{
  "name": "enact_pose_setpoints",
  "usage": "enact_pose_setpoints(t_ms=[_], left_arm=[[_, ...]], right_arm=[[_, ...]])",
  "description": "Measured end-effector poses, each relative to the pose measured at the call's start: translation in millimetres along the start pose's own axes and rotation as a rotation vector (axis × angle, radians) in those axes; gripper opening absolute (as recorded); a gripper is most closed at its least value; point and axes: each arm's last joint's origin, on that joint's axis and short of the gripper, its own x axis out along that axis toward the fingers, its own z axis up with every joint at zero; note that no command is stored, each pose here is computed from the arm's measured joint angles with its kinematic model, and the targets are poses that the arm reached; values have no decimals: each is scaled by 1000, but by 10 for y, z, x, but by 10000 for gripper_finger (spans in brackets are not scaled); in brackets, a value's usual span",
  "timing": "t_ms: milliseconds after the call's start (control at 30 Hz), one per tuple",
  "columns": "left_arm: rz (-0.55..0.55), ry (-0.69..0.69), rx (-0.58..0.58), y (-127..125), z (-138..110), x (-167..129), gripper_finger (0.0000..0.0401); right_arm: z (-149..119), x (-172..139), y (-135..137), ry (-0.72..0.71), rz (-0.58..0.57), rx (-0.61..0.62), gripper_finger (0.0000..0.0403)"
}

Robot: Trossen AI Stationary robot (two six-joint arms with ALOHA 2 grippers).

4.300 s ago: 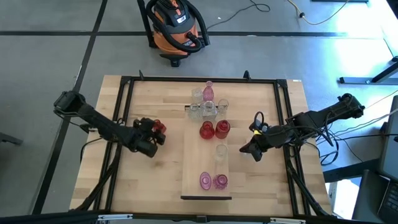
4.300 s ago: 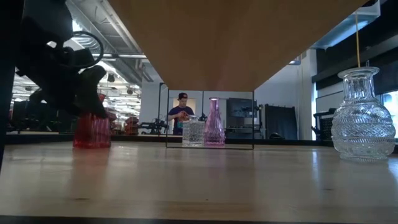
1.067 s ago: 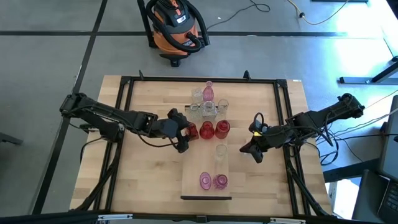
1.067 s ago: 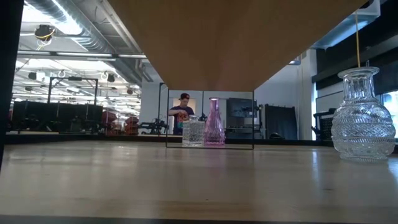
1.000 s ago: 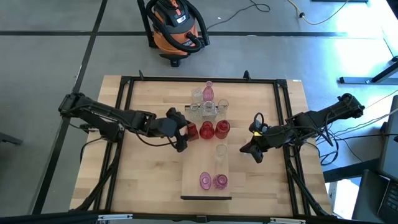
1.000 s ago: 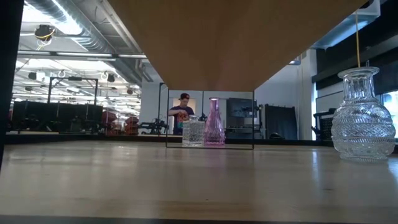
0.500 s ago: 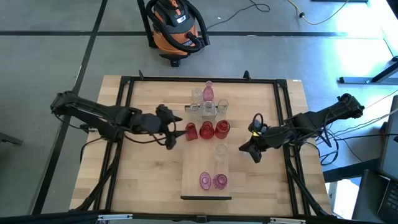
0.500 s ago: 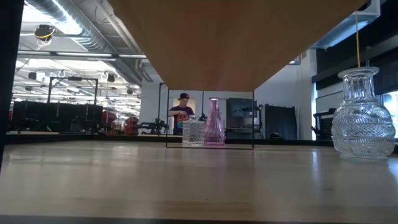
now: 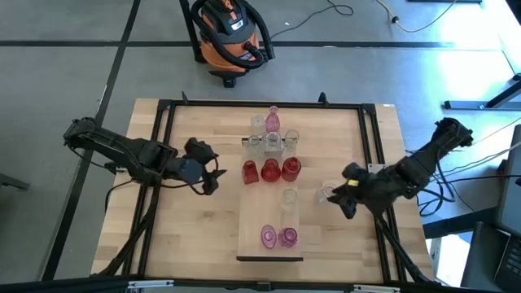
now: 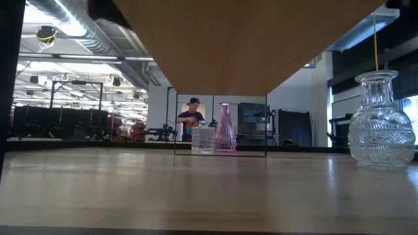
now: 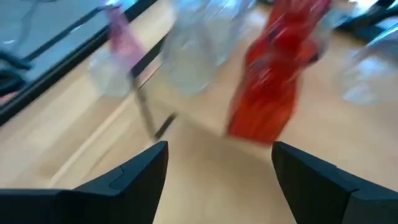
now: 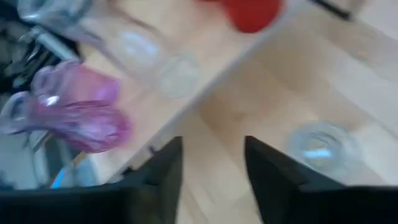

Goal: Sort vases onto shelf
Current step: Put the violet vase on the shelf aligned with the violet vase

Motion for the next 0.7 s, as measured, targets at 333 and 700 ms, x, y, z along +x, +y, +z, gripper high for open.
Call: enact_pose_setpoints(t_ms=[333, 700], left_arm=[[115, -62, -93, 660, -316, 129, 249], [-9, -242, -159, 1787, 243, 363, 237]], right_arm=[[-51, -58, -64, -196, -88, 123, 272], [130, 1, -28, -286, -44, 269, 249]])
